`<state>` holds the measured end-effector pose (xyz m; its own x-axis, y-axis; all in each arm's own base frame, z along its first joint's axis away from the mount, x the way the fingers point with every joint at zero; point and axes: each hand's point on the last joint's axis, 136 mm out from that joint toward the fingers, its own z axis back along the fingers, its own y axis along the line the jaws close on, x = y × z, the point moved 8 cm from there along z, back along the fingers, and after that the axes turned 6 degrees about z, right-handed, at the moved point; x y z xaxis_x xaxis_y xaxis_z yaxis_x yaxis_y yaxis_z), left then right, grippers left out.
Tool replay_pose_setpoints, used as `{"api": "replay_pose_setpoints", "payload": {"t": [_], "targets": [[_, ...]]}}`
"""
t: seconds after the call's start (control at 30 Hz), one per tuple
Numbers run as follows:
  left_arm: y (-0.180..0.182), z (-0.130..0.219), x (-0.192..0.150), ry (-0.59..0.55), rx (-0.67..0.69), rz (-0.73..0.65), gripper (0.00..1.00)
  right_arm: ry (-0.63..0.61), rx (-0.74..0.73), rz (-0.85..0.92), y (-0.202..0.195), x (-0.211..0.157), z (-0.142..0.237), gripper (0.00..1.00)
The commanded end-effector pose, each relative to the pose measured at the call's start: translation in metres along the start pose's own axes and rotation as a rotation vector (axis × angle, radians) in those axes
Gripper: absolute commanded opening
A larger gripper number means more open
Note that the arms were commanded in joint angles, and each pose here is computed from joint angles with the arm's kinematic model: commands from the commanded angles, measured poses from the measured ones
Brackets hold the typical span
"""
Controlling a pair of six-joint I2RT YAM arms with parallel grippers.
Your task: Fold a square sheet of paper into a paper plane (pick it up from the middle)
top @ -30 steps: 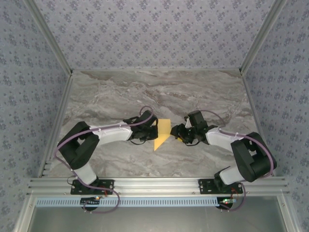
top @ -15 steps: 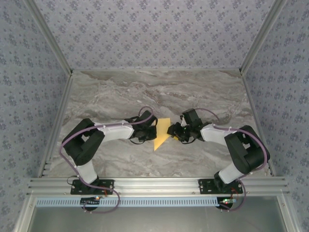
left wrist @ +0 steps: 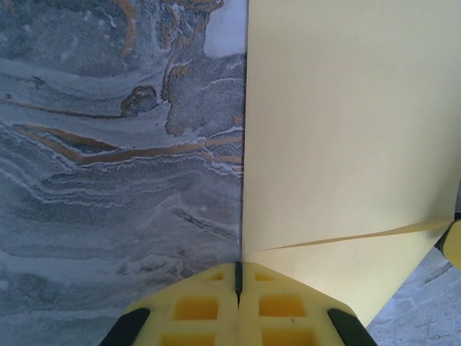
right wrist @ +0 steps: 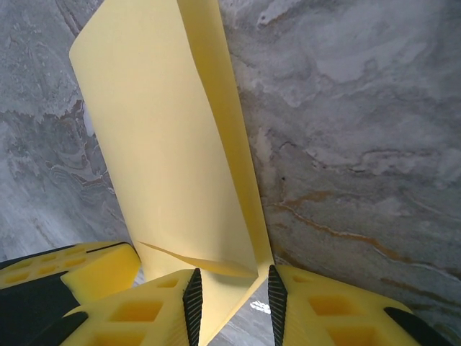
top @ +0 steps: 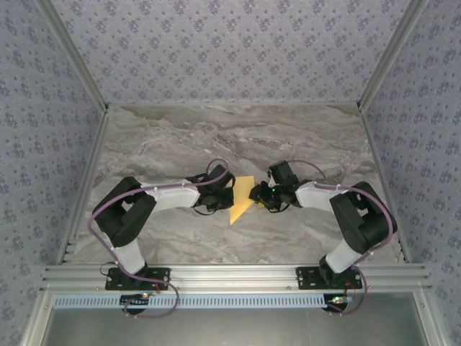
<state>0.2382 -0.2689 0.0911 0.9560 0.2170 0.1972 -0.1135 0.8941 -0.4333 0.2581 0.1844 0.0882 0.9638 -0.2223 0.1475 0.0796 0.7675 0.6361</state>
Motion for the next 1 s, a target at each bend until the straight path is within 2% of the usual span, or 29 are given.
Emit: {"api": "replay_pose_setpoints", "payload": {"t": [0.0, 0.33, 0.8, 0.97], "targets": [[0.018, -0.008, -0.008, 0.039, 0.089, 0.014, 0.00, 0.016, 0.070, 0.010, 0.011, 0.002, -0.004, 0.32], [0.016, -0.002, -0.006, 0.023, 0.080, 0.013, 0.00, 0.033, 0.166, 0.003, 0.016, -0.003, -0.006, 0.23], [0.019, -0.002, -0.006, 0.026, 0.090, 0.016, 0.00, -0.054, 0.232, -0.089, 0.003, 0.002, 0.003, 0.42], [0.018, -0.001, -0.006, 0.028, 0.088, 0.014, 0.00, -0.042, 0.285, -0.102, 0.006, 0.003, 0.002, 0.45]]}}
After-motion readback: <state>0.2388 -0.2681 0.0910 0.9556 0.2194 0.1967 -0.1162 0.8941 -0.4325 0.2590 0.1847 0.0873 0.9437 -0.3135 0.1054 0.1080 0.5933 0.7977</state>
